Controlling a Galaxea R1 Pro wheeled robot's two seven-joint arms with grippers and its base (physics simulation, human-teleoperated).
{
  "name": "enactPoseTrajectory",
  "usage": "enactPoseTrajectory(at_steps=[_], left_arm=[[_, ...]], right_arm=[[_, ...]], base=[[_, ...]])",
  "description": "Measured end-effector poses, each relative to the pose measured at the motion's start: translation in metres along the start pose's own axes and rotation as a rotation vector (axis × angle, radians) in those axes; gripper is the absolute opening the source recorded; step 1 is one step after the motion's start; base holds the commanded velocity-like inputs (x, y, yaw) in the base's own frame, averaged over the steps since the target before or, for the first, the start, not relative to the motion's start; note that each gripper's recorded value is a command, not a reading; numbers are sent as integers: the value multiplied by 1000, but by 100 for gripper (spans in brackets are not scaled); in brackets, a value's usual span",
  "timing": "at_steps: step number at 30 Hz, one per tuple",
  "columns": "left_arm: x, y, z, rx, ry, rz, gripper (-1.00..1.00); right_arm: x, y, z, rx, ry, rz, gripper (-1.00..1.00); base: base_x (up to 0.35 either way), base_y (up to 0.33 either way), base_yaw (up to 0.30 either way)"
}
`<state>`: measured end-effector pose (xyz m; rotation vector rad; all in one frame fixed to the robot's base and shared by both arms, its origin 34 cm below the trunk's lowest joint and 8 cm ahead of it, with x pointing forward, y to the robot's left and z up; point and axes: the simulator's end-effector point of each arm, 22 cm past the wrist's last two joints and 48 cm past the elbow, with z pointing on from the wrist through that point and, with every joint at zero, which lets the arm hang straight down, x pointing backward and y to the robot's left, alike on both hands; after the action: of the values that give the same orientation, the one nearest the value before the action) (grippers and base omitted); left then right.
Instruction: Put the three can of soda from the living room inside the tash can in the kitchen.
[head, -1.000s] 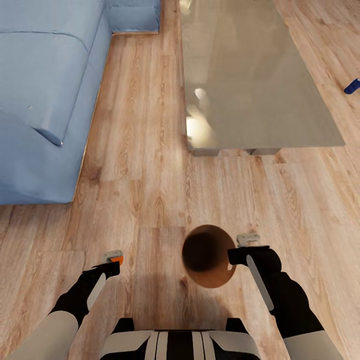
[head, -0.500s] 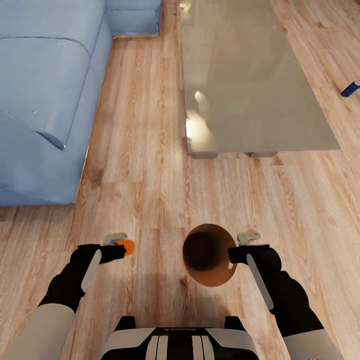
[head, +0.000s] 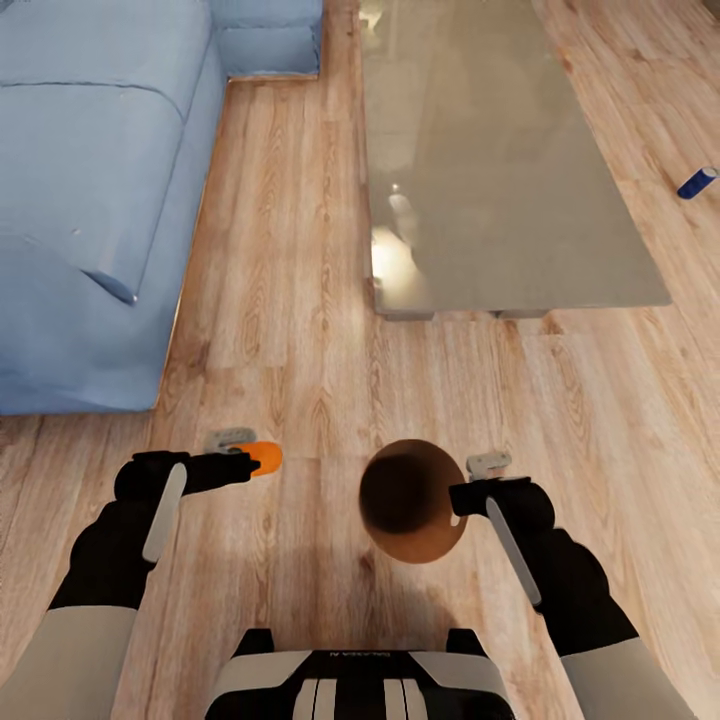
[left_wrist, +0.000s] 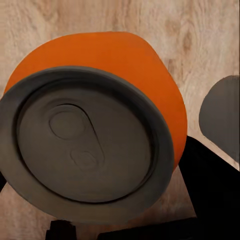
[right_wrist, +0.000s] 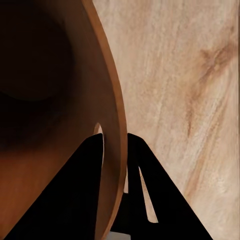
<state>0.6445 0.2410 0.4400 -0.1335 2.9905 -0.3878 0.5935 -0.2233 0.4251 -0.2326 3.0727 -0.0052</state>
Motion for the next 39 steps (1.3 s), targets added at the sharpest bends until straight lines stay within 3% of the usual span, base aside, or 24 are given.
enactPoseTrajectory(at_steps=[7, 12, 19, 24, 28, 32, 36, 39], left_arm=[[15, -21, 0, 97, 57, -17, -100], [3, -52, -10, 197, 53, 2, -100], [-37, -104, -38, 373, 1, 36, -100], [-47, -128, -50, 422, 0, 74, -100], [-60, -164, -65, 517, -9, 92, -100], [-58, -188, -75, 570, 9, 116, -100], [-58, -197, -84, 597, 13, 116, -100], [-55, -214, -99, 680, 24, 95, -100]], right_arm=[[-15, -8, -5, 12, 8, -2, -100], [-20, -18, 0, 34, 52, -5, -100], [-20, -14, -6, 20, 75, 1, -100], [-25, -12, -12, 26, 78, -18, -100], [-26, -8, -16, 16, 89, -18, -100], [-27, -14, -19, 36, 101, -28, -100], [-25, -14, -22, 27, 117, -21, -100], [-23, -20, -21, 39, 146, -21, -100]], base=[[0, 0, 0], [0, 0, 0], [0, 0, 0], [0, 0, 0], [0, 0, 0], [0, 0, 0], [0, 0, 0], [0, 0, 0]])
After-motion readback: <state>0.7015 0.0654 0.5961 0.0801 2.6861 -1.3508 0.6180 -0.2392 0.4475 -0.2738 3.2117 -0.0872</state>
